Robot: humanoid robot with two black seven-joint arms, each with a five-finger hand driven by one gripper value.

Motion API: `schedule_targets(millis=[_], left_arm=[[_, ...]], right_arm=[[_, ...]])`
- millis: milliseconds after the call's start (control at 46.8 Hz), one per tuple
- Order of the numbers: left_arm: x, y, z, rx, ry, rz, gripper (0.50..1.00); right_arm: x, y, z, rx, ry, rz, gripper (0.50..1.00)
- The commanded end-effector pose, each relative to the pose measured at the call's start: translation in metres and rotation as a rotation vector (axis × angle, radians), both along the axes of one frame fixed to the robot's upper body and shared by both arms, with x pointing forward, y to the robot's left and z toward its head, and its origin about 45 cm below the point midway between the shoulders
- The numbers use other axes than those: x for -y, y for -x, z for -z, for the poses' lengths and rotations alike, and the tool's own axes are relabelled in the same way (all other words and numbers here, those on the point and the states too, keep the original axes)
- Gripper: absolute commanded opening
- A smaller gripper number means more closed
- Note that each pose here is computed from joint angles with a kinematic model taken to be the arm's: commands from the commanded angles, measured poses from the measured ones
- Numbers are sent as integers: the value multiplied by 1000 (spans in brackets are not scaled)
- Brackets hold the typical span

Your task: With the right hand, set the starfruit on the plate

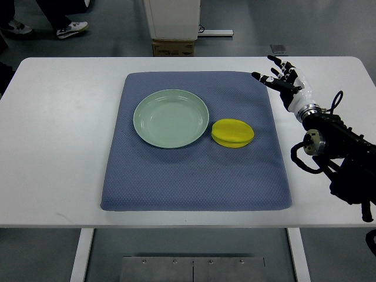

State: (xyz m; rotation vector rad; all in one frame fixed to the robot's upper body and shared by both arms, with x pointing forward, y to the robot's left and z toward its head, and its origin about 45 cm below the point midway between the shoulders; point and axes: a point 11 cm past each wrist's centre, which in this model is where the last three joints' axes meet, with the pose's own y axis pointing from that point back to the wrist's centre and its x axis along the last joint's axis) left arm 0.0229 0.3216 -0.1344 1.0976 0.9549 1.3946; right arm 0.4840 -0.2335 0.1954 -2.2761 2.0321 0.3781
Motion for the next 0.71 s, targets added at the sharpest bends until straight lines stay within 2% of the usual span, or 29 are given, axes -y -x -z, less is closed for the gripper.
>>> schedule_targets(millis=[0, 684], left_arm=[[0, 0, 0, 0, 0, 0, 1000], [0, 5, 0, -8, -1, -4, 1000]], right_arm=[[0, 0, 0, 0, 1, -1, 1000], [1, -2, -4, 8, 10, -2, 1000]])
